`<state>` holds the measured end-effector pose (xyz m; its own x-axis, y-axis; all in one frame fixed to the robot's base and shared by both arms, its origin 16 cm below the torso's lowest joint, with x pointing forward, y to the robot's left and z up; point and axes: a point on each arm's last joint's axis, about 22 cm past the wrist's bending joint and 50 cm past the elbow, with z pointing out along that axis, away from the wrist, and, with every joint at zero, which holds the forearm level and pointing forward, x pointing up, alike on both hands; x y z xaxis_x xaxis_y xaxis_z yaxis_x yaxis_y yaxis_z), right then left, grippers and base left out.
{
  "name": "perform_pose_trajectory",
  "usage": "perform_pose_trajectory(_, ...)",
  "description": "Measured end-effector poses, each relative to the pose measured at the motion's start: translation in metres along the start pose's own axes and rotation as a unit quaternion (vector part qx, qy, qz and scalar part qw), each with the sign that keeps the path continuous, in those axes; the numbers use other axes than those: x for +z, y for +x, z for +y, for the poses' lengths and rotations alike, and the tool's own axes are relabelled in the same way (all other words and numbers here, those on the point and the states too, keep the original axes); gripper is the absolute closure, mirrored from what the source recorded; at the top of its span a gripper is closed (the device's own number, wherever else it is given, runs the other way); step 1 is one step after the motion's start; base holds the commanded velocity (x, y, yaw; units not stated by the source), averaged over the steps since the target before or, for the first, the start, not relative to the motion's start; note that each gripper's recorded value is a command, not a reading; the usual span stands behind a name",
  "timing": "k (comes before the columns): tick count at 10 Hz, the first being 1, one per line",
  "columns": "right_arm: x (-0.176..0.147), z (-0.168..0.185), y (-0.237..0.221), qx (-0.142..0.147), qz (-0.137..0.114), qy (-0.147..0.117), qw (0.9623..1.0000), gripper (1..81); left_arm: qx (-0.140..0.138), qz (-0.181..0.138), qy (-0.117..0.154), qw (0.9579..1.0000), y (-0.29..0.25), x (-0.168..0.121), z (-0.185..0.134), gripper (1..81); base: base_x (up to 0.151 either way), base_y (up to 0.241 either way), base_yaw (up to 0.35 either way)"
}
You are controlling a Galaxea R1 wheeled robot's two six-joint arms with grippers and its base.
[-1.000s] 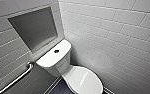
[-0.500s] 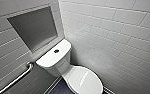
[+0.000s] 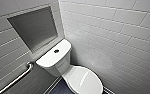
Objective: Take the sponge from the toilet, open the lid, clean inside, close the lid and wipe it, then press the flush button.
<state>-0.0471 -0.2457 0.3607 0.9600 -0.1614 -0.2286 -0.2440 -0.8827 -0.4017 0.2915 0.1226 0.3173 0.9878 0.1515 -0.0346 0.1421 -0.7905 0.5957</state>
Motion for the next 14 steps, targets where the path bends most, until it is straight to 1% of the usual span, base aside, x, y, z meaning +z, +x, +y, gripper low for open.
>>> perform_pose_trajectory(2, 0.003, -0.005, -0.001, 0.001, 0.0, 0.004, 1.0, 81.1, -0.004, 0.001, -0.001, 1.0, 0.007, -0.001, 0.0, 1.0, 0.0, 0.0, 0.0)
perform_pose_trajectory(4, 0.013, -0.004, 0.008, -0.002, 0.004, 0.005, 1.0, 81.1, 0.002, 0.0, -0.006, 1.0, 0.019, 0.004, 0.003, 1.0, 0.0, 0.0, 0.0)
perform_pose_trajectory(6, 0.03, 0.001, 0.028, -0.009, 0.017, 0.007, 0.9998, 81.1, 0.016, 0.013, -0.012, 0.9997, 0.049, 0.015, 0.005, 1.0, 0.0, 0.0, 0.0)
perform_pose_trajectory(8, 0.047, 0.006, 0.047, -0.015, 0.03, 0.009, 0.9994, 81.1, 0.023, 0.024, -0.024, 0.9992, 0.082, 0.028, 0.017, 1.0, 0.0, 0.0, 0.0)
perform_pose_trajectory(9, 0.053, 0.008, 0.053, -0.014, 0.038, 0.01, 0.9992, 81.1, 0.029, 0.02, -0.029, 0.999, 0.092, 0.034, 0.023, 1.0, 0.0, 0.0, 0.0)
perform_pose_trajectory(11, 0.066, 0.013, 0.054, 0.004, 0.058, 0.009, 0.9983, 81.1, 0.053, -0.005, -0.045, 0.9976, 0.094, 0.06, 0.043, 1.0, 0.0, 0.0, 0.0)
perform_pose_trajectory(13, 0.083, 0.017, 0.054, 0.028, 0.084, 0.009, 0.996, 81.1, 0.089, -0.024, -0.066, 0.9936, 0.101, 0.09, 0.07, 1.0, 0.0, 0.0, 0.0)
perform_pose_trajectory(14, 0.092, 0.02, 0.051, 0.04, 0.096, 0.009, 0.9946, 81.1, 0.106, -0.034, -0.078, 0.9906, 0.103, 0.103, 0.084, 1.0, 0.0, 0.0, 0.0)
